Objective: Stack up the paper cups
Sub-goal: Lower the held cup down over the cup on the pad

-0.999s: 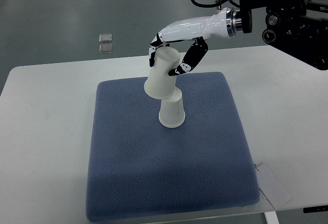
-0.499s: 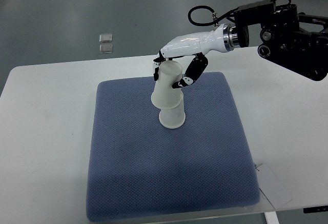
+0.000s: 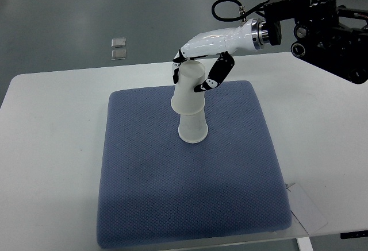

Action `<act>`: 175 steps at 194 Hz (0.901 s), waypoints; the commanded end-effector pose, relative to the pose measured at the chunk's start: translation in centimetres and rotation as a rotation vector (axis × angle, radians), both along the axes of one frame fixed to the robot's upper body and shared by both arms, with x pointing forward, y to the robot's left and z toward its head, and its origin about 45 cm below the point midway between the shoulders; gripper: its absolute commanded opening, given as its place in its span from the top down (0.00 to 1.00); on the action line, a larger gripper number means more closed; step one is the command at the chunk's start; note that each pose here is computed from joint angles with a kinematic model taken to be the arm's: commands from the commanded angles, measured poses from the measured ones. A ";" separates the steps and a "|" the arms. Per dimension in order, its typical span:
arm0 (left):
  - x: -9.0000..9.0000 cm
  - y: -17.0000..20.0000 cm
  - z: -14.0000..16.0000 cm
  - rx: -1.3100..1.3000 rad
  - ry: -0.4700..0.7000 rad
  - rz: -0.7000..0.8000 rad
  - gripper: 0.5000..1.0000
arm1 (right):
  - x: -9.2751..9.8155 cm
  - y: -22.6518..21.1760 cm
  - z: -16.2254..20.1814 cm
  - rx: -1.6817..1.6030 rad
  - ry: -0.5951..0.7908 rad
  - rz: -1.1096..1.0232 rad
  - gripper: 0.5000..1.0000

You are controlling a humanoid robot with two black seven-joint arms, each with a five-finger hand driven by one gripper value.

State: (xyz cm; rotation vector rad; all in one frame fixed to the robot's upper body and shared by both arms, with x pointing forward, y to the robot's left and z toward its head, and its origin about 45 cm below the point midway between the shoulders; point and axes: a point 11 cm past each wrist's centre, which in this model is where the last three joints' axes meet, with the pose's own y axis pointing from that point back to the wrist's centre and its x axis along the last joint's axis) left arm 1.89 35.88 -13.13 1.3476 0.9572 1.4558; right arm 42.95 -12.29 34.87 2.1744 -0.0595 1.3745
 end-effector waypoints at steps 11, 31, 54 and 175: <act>0.0 0.0 0.0 0.000 0.000 0.001 0.00 | 0.0 0.0 0.3 0.000 0.001 0.000 1.00; 0.0 0.0 0.0 0.000 0.000 0.000 0.00 | 0.0 -0.1 0.3 -0.001 0.002 -0.002 1.00; 0.0 0.0 0.0 0.000 0.000 0.000 0.00 | -0.1 0.0 -0.2 0.000 0.011 0.000 1.00; 0.0 0.0 0.0 0.000 0.000 0.000 0.00 | -0.7 -0.5 -3.5 -0.016 0.055 -0.006 1.00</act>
